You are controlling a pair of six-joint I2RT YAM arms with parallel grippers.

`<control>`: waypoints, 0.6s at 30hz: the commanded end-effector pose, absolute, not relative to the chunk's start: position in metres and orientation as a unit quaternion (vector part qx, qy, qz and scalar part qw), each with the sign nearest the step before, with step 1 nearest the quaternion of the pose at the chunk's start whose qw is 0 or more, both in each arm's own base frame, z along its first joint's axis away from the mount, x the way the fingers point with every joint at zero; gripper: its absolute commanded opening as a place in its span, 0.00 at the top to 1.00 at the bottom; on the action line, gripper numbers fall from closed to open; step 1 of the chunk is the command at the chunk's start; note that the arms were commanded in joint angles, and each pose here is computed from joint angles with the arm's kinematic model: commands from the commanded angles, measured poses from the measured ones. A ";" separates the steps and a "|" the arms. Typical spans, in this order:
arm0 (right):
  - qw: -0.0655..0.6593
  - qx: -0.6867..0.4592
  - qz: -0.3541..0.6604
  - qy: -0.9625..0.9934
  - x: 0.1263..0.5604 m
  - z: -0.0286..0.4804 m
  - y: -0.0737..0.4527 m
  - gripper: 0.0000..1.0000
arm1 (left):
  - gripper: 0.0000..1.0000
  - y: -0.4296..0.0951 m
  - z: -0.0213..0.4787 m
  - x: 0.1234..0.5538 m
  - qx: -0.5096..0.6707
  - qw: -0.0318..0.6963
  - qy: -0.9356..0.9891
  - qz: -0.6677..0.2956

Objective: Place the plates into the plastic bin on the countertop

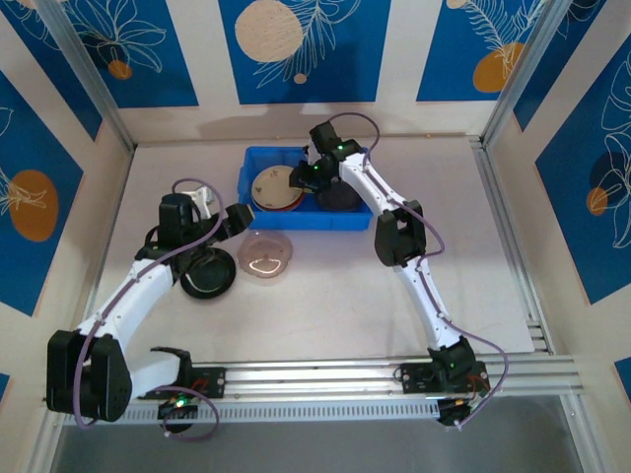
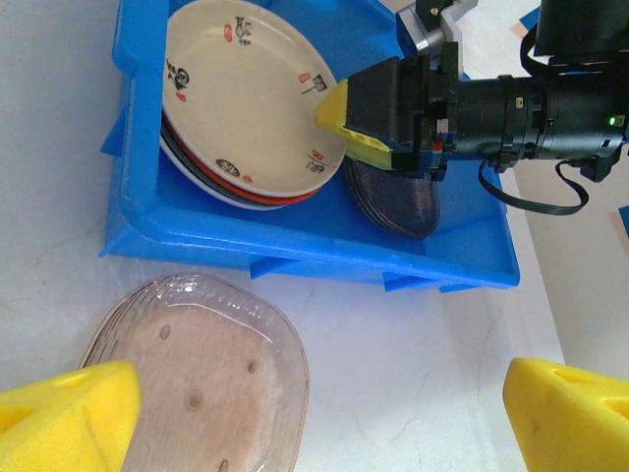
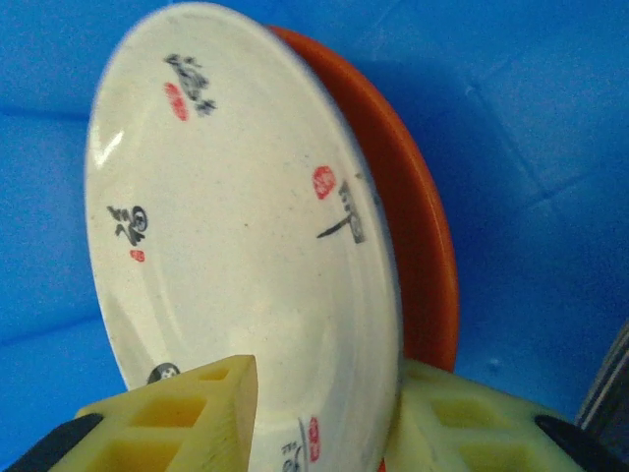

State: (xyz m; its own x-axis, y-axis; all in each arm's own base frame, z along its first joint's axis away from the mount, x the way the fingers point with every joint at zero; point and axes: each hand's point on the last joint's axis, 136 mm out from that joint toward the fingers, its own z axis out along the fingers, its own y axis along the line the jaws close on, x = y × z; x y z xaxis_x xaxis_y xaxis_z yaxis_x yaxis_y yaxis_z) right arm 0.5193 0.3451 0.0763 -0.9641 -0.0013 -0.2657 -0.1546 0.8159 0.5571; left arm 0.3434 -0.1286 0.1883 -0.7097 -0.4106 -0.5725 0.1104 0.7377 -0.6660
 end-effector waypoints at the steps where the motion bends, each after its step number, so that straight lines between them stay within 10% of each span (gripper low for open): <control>1: 0.163 -0.071 0.272 0.946 0.514 0.112 0.341 0.61 | 0.06 -0.123 0.187 0.341 -0.089 0.377 0.856 -0.342; 18: 0.188 -0.101 0.232 0.949 0.502 0.132 0.327 0.60 | 0.07 -0.128 0.183 0.352 -0.094 0.371 0.854 -0.354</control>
